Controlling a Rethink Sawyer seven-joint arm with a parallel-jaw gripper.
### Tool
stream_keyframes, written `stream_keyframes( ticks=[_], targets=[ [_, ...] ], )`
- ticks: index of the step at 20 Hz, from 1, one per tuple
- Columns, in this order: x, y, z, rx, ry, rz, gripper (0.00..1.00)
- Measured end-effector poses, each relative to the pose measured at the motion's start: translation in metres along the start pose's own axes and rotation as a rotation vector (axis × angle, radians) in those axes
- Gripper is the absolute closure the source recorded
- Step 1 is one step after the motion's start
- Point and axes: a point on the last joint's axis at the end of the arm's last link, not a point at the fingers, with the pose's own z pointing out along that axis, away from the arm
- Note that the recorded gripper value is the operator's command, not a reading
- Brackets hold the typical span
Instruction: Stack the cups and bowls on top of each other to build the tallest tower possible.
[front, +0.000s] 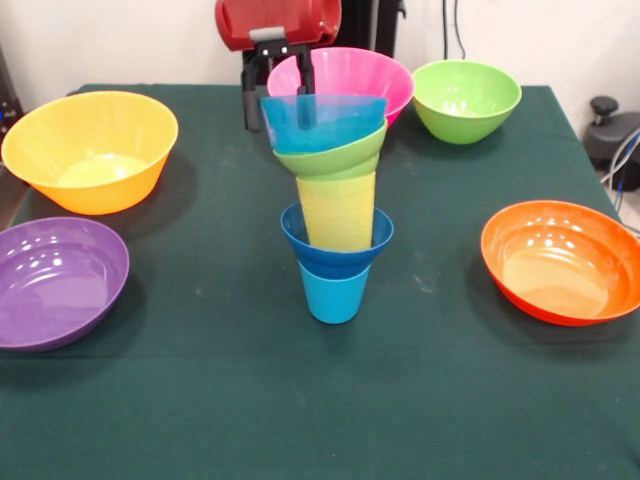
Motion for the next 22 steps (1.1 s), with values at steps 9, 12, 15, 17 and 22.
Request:
stream_keyframes(
  ticks=[9, 12, 15, 17, 22],
  targets=[
    [-0.012, 0.019, -0.009, -0.025, -0.029, -0.02, 0.0],
    [-0.013, 0.028, -0.01, -0.031, -0.034, -0.025, 0.0],
    [-0.013, 0.04, -0.009, -0.042, -0.038, -0.039, 0.0],
    [-0.014, 0.047, -0.006, -0.048, -0.042, -0.048, 0.0],
    [-0.014, 0.066, 0.005, -0.07, -0.045, -0.065, 0.0]
  ],
)
